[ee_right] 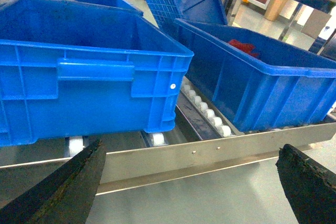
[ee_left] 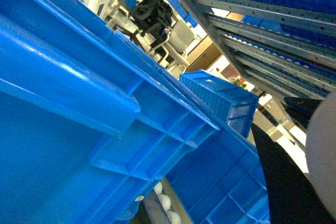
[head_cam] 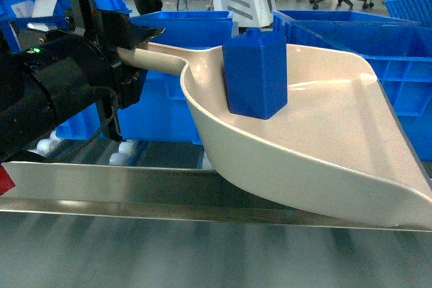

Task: Place part in tray to right shelf

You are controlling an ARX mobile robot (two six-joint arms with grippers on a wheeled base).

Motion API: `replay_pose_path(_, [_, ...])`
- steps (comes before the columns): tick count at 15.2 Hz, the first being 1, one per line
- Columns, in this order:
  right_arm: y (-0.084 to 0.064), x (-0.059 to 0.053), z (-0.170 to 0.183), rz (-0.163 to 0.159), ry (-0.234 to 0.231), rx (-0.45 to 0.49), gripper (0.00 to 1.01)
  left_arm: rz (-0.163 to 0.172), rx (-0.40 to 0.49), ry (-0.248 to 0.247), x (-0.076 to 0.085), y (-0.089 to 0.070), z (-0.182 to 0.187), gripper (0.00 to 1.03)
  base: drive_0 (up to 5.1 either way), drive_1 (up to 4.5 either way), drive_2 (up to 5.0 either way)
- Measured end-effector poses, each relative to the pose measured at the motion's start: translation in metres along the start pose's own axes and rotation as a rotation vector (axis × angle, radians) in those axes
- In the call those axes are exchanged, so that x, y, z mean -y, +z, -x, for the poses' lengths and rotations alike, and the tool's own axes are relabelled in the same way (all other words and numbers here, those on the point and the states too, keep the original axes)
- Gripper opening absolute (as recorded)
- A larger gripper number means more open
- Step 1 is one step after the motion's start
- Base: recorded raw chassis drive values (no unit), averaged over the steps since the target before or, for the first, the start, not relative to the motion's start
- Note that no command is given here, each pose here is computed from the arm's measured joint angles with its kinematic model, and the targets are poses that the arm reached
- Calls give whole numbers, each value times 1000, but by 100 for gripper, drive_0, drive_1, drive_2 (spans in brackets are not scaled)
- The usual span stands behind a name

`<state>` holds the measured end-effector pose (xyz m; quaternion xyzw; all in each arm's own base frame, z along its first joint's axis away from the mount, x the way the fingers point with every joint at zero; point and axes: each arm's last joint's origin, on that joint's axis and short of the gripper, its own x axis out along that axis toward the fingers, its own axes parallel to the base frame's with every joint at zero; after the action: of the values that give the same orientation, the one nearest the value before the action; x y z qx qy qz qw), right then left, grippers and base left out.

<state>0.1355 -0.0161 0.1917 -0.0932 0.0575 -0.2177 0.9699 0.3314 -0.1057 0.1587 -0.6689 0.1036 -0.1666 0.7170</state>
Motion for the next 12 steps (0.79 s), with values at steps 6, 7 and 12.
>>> replay_pose_path(6, [0, 0, 0, -1, -1, 2, 98, 0, -5, 1, 0, -1, 0, 12, 0, 0, 0])
replay_pose_path(7, [0, 0, 0, -1, -1, 2, 98, 0, -6, 2, 0, -1, 0, 12, 0, 0, 0])
replay_pose_path(12, [0, 0, 0, -1, -1, 2, 98, 0, -6, 2, 0, -1, 0, 12, 0, 0, 0])
